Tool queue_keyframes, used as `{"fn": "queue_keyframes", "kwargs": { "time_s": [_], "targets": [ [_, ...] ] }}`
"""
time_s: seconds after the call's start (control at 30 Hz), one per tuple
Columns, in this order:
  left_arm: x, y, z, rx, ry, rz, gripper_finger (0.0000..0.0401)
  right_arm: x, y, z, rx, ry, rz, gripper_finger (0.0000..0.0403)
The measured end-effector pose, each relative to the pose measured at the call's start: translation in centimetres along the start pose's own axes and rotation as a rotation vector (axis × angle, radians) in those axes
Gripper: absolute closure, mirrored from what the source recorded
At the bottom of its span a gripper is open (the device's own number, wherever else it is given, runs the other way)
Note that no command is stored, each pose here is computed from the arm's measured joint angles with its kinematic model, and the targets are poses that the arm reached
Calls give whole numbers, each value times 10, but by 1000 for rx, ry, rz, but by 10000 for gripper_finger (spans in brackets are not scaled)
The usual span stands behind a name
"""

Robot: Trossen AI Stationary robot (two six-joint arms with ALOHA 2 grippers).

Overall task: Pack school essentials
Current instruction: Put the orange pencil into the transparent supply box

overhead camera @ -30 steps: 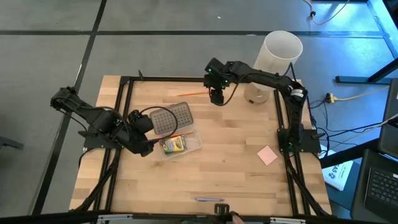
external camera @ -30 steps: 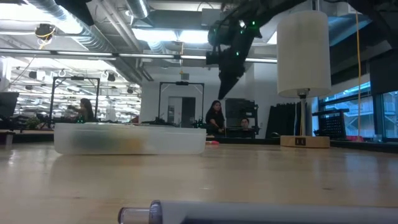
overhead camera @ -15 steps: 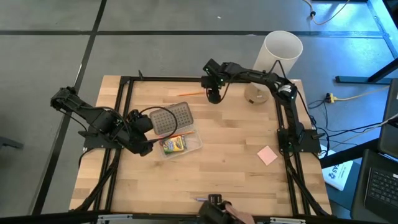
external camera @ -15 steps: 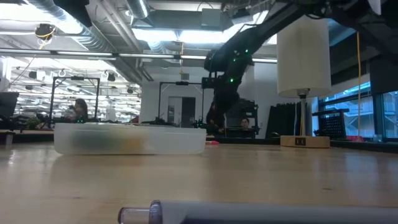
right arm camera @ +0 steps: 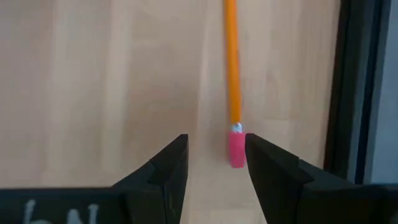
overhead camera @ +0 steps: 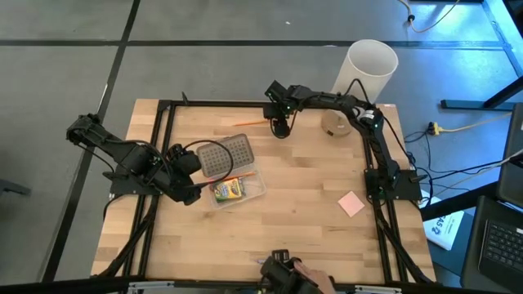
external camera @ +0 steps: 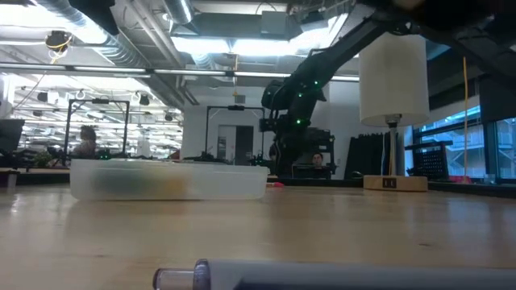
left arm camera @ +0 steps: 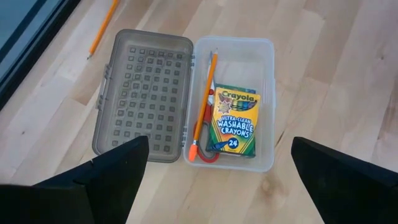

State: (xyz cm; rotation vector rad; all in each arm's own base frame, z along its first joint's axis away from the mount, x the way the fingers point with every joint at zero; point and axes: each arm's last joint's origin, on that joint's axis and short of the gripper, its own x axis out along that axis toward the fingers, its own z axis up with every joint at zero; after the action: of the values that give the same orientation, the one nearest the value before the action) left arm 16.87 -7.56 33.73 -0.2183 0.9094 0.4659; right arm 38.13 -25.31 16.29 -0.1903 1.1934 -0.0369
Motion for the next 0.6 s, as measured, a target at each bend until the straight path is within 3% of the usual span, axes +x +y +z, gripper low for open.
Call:
{"fn": "queue_keyframes", "kwargs": {
  "time_s": [0.6],
  "targets": [
    [0, 0, 0, -3, 1, -1, 12, 16, -16, -15, 32, 11, -7, 242]
  ]
}}
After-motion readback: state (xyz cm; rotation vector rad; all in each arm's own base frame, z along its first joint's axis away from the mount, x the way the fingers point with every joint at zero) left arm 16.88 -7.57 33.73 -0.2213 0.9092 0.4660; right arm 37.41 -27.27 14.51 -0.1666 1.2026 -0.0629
